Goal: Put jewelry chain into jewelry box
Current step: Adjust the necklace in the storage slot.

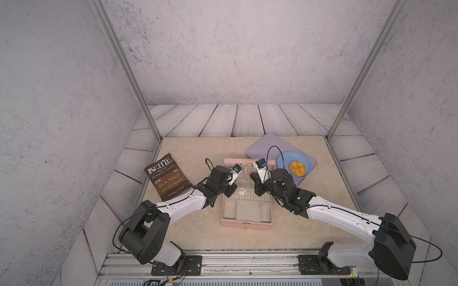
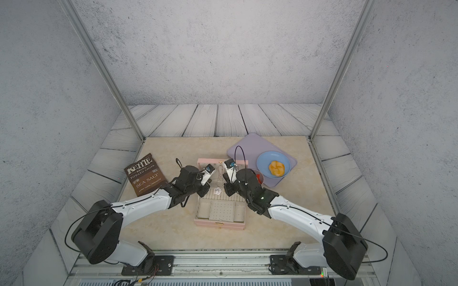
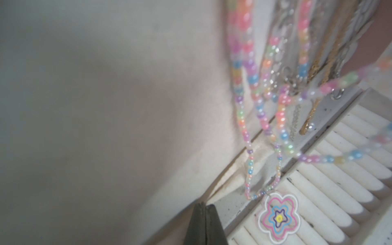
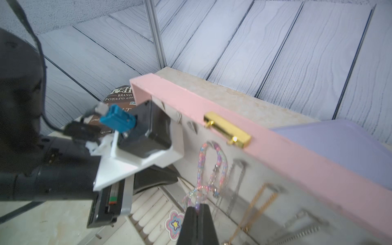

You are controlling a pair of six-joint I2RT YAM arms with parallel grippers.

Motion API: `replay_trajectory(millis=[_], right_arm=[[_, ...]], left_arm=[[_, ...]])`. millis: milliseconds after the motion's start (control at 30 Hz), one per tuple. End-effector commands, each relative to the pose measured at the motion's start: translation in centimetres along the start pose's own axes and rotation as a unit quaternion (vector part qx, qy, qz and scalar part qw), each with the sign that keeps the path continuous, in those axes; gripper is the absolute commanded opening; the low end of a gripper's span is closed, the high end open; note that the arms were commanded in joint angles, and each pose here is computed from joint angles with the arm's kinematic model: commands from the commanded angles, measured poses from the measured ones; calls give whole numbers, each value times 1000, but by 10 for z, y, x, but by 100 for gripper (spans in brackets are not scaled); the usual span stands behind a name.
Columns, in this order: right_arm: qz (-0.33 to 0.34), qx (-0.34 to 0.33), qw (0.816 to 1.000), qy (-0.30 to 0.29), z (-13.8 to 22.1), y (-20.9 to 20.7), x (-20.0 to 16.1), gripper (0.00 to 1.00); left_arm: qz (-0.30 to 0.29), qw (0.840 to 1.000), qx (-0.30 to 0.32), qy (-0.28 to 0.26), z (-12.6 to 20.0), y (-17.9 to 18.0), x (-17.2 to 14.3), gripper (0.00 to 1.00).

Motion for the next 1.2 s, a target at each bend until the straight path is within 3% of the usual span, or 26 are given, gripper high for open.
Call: replay_trajectory(millis=[0,267,467,933,1167], right_arm=[[21,-11,1000,-20,-12,-6,15,0],[49,-43,998,-19,-34,-18,16,0],[66,-70,995,-10,-35,-27,2,0],[89,-101,991,-27,-39,-44,-6,0],[86,-108,990,-27,-40,-50,-11,0]], left_arm=[[-12,996,-79,33,7,-31,-14,0],[-29,996,-80,25,17,-32,-14,0],[1,1000,-15,20,19,-11,-11,0],[-48,995,-84,5,30,-33,-19,0],[-44,998,-50,-6,34,-23,-18,0]])
Point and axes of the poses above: each gripper's point midway between its finger pads, its own z axis back along the fingers, its own y axis along the line the jaws close on, x = y × z, the point moved 1 cm from there along z, back along the fingers, and after that the axes turned 14 degrees about z, right-handed, at the moved point
